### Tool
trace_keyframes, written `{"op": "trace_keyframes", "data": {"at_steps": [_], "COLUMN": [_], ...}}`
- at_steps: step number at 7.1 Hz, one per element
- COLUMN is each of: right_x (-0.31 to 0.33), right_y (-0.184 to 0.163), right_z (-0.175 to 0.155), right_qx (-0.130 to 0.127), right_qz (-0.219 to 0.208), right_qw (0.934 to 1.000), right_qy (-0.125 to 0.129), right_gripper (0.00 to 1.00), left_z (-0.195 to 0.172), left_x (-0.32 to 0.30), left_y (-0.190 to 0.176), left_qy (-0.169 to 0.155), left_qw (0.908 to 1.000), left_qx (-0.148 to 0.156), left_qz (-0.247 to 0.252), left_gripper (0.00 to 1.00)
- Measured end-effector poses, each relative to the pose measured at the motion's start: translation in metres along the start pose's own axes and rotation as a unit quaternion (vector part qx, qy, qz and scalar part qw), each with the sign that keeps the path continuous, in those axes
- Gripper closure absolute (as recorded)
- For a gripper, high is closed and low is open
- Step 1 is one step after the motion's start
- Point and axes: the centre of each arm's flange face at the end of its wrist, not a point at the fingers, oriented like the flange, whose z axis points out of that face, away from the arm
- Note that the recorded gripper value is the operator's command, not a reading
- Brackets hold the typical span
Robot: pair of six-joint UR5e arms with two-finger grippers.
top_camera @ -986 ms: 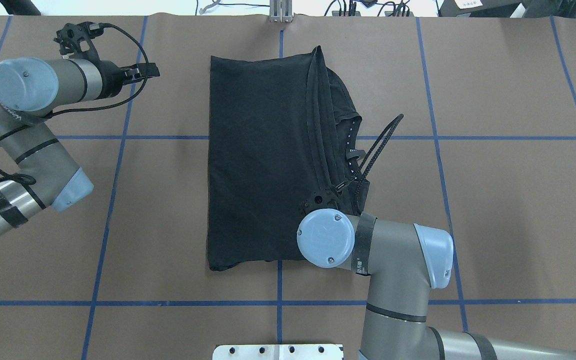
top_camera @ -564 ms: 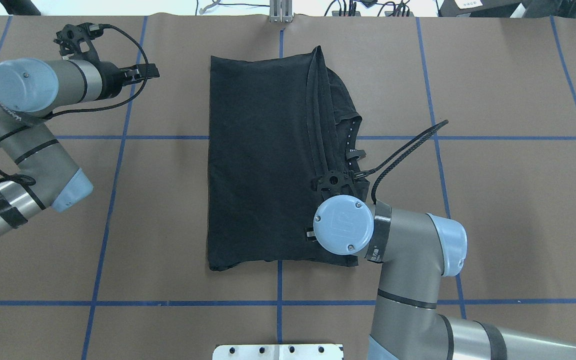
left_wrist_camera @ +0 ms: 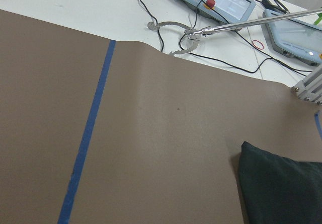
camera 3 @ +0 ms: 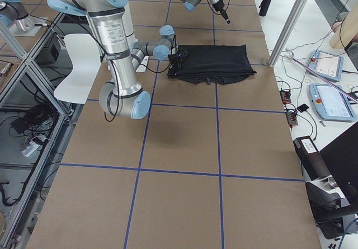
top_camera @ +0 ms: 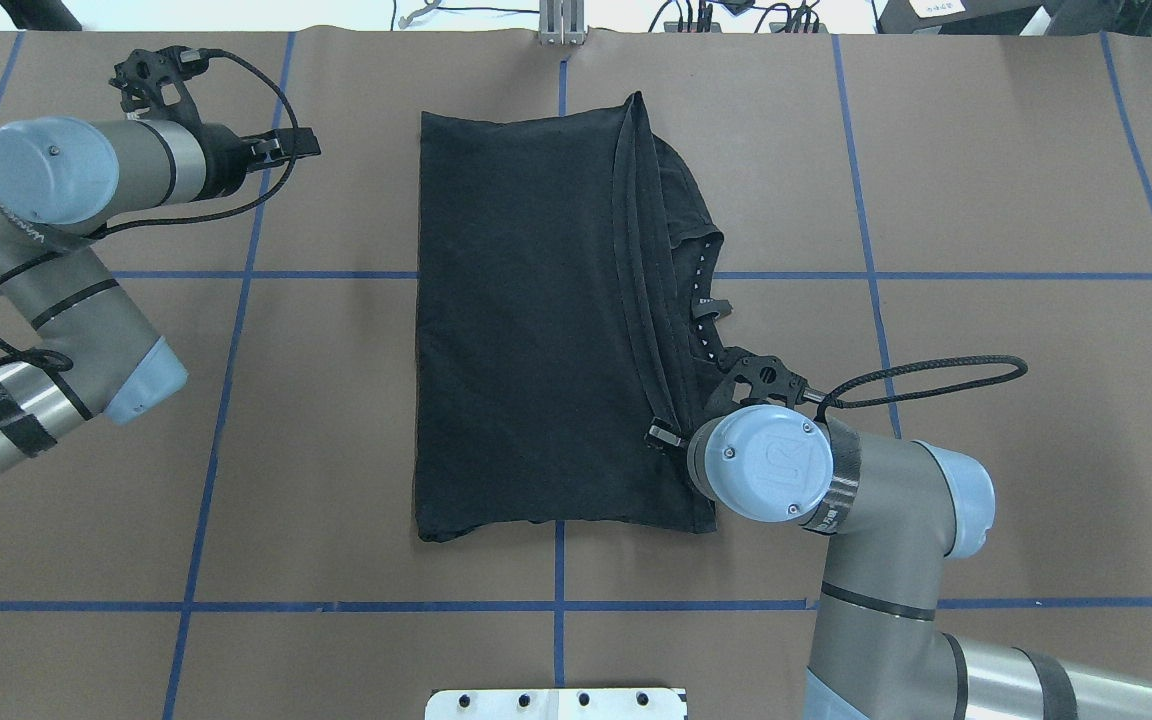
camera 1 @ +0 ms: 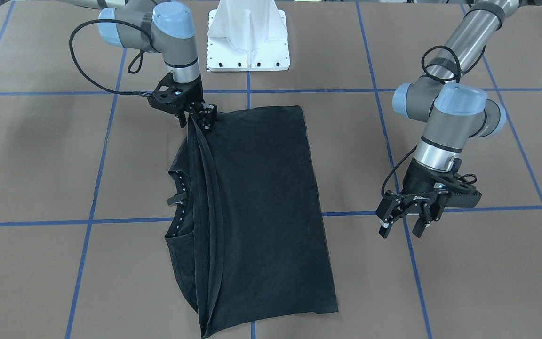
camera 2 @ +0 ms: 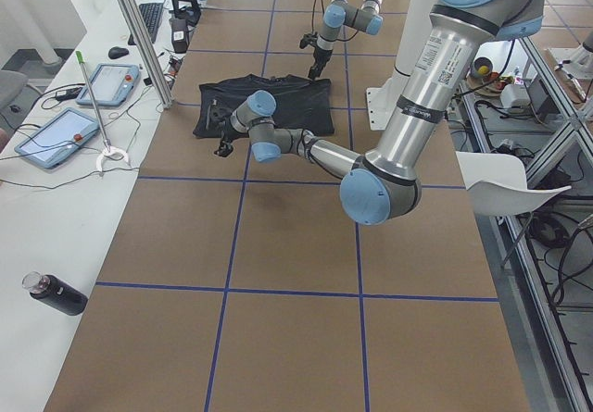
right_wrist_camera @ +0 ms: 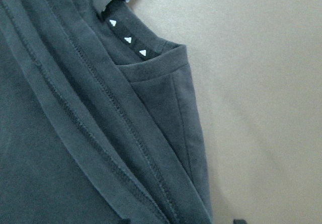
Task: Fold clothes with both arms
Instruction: 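Adjust the collar edge of the folded shirt with the right gripper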
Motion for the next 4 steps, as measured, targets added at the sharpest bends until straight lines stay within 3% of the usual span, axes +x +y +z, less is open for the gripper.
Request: {"op": "trace_keyframes", "data": {"at_steps": [4], "right_x": [0.002], "right_y": [0.017], "right_z": [0.002], "right_qx": [-0.009], "right_qz": [0.104], "right_qw": [0.9945], "right_qy": [-0.001], "right_gripper": [0.26], "left_z": [0.0], "left_x": [0.001], "left_y": [0.0], "left_qy": [0.001], "left_qw": [1.0], "left_qx": [0.0], "left_qz": [0.0], "left_gripper": [0.02]}}
